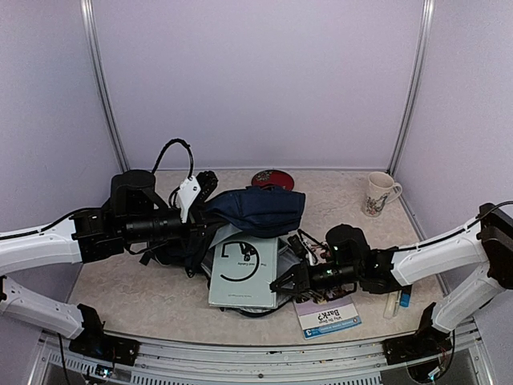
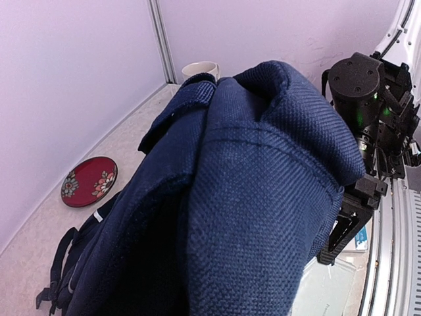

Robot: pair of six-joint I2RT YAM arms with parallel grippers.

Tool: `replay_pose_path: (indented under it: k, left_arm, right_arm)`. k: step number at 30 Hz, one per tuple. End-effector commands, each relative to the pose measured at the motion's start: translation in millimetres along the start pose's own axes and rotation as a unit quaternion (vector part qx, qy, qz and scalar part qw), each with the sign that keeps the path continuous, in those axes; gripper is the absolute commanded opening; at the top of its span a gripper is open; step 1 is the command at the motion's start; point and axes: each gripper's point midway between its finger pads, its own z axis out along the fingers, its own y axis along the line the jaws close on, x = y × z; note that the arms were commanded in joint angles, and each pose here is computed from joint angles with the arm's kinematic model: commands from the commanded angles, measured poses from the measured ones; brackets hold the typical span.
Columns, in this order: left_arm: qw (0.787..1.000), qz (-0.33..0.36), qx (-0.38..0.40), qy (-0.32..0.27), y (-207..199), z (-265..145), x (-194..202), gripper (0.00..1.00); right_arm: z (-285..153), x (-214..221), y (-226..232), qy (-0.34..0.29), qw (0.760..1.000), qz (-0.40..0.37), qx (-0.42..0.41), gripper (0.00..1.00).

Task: Pack the student bag
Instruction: Put down the student bag at the center of the board, then hold the student bag at the center of the board.

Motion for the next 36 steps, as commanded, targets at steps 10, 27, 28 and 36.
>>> replay_pose_path:
  k: [10,27,28,36]
  left_arm:
    - [0.990,0.041,0.012,-0.135,-8.9,-22.9,-81.1,0.00]
    - [0.990,0.045,0.016,-0.136,-13.3,-23.3,-81.7,0.00]
    - [0.990,0.045,0.014,-0.136,-12.8,-23.7,-81.9,0.00]
    - [0.990,0.040,0.000,-0.134,-6.6,-23.3,-82.0,0.00]
  right_arm:
    - [-32.9,-74.2,-10.1,-0.022,0.999,-0.005,0.030,0.05]
    - [-61.7,-141.4,-33.7,-0.104,0.976,-0.090,0.166,0.33]
    - [-69.8,-137.8,-32.1,-0.115,0.973,-0.101,0.175,0.33]
    - [-71.1,-55.2,5.7,-0.096,0.968,-0.199,0.120,0.25]
